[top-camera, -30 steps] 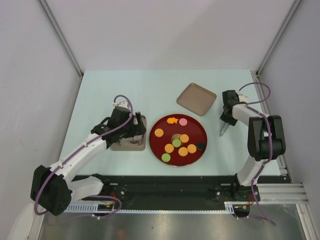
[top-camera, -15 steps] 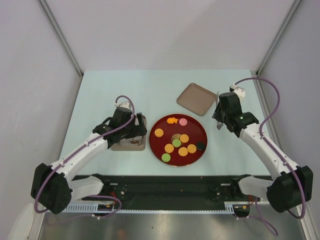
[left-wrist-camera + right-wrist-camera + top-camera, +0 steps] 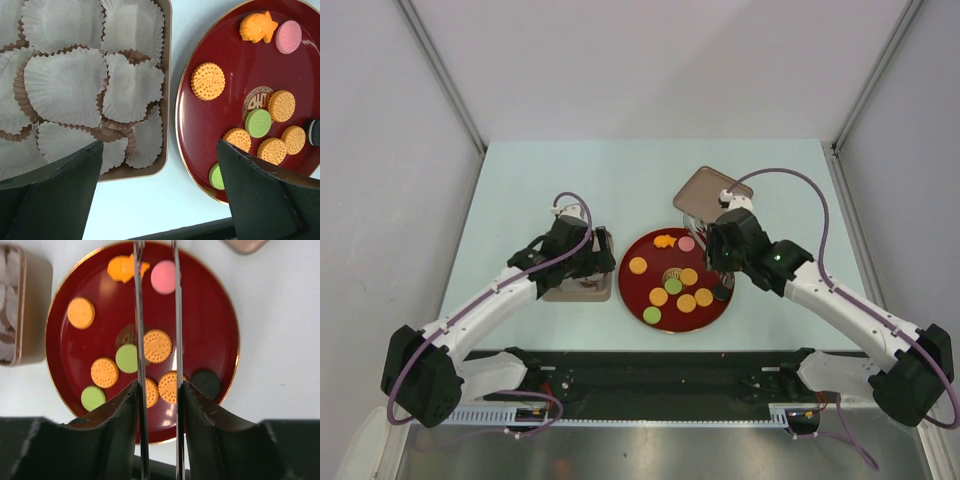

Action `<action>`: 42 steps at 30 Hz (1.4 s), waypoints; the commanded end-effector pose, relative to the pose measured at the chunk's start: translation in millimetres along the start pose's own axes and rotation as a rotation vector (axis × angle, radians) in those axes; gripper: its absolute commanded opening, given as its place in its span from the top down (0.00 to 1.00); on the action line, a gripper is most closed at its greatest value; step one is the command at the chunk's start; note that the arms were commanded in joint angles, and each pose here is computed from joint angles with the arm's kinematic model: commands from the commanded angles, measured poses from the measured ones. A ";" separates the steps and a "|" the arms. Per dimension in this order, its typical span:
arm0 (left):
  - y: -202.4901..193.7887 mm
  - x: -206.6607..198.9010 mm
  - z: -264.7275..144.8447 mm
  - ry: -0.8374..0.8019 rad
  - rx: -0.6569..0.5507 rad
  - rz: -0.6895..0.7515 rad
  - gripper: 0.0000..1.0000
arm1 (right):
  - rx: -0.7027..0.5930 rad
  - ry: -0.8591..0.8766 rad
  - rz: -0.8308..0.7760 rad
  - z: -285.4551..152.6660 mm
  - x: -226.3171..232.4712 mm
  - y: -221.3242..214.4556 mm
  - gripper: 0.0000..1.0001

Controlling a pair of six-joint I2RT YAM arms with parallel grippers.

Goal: Pack the cookies

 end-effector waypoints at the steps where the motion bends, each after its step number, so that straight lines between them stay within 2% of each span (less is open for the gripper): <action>1: 2.6 -4.0 -3.4 0.001 -0.023 -0.005 0.00 | 0.069 0.054 -0.058 5.9 11.3 -15.2 0.55; 7: -1.2 -3.2 -4.3 0.005 -0.020 -0.003 0.00 | 0.059 0.066 -0.139 3.2 25.4 -20.7 0.47; 12: -3.2 -3.2 -4.9 0.006 -0.018 -0.004 0.00 | 0.065 0.087 -0.186 7.8 36.5 -24.7 0.47; 19: -6.8 -2.9 -4.3 0.009 -0.012 0.001 0.00 | 0.085 0.029 -0.240 32.9 44.1 -26.2 0.46; 37: -9.6 -0.8 -1.6 0.026 -0.007 -0.002 0.00 | 0.143 0.037 -0.282 70.7 61.8 -30.0 0.44; 42: -10.0 -0.5 -2.4 0.029 -0.004 0.002 0.00 | 0.191 0.041 -0.291 78.3 64.6 -35.8 0.47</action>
Point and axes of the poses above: each gripper's point midway between its finger pads, its own z axis out along the fingers, its own x axis along the line the jaws close on, y = z × x, the point moved 10 cm from there along -z, back along the fingers, and after that the axes turned 2 degrees about -z, right-handed, at the moved point
